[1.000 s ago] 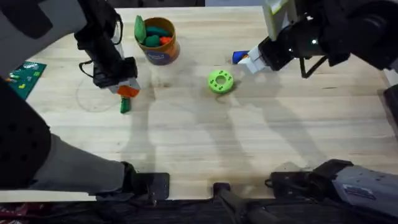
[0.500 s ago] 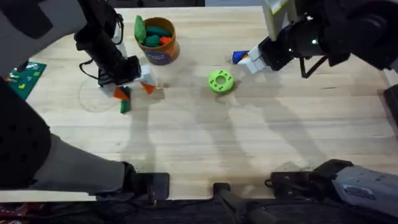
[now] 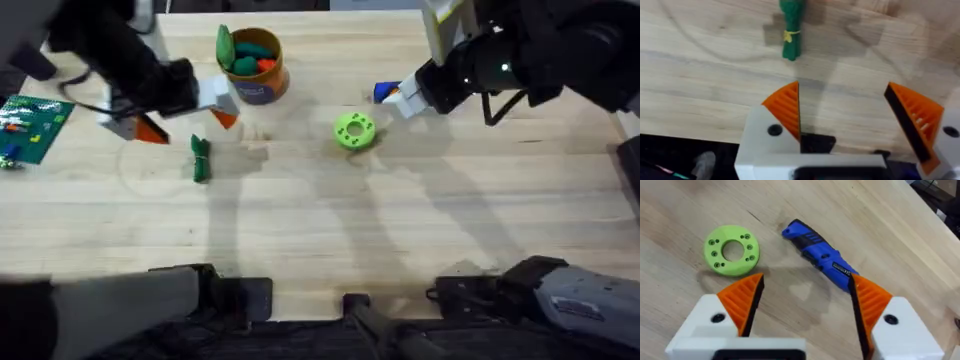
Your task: Pick up the gripper from the table and insert it into the empty holder that is missing its gripper. Then pick up a screw, insert it into the mounting hole, and use the screwdriver to tighten it. Finally, clean up the table by picking up the vegetable and placing it into the bucket.
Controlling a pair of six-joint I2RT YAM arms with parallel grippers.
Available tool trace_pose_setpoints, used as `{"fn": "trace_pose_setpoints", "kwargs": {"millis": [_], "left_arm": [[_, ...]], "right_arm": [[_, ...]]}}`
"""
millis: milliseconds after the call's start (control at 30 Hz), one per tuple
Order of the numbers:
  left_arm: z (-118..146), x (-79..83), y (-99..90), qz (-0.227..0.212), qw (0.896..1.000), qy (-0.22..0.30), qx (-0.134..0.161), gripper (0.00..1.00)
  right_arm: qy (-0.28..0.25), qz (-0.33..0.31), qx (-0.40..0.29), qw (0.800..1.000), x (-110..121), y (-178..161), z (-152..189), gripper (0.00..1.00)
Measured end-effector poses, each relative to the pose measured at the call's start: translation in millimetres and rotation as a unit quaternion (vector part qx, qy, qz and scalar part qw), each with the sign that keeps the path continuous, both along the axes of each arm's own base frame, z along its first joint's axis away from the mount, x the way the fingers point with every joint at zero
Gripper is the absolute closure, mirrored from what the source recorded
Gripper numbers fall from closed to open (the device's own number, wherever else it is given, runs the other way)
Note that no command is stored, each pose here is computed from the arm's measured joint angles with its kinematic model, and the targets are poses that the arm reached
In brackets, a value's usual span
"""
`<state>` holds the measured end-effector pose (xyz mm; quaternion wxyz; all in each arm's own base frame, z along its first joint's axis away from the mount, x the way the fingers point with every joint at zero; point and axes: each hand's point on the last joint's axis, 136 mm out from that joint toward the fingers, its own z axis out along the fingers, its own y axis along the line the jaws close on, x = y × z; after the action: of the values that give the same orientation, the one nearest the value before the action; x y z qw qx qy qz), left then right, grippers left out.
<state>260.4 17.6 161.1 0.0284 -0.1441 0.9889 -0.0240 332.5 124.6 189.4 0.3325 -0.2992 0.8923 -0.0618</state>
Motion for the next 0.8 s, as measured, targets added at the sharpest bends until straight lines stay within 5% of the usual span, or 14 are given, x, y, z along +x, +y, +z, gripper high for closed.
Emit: {"fn": "trace_pose_setpoints", "kwargs": {"millis": [233, 800], "left_arm": [[13.3, -4.6, 20.8, 0.008, 0.999, -0.018, 0.050, 0.014], [-66.7, 33.1, 31.6, -0.018, 0.996, 0.073, 0.051, 0.015]], "right_arm": [[0.000, 0.000, 0.000, 1.000, -0.1, 0.0, -0.1, 0.019], [0.001, 0.000, 0.000, 1.000, -0.2, -0.1, -0.2, 0.019]]}}
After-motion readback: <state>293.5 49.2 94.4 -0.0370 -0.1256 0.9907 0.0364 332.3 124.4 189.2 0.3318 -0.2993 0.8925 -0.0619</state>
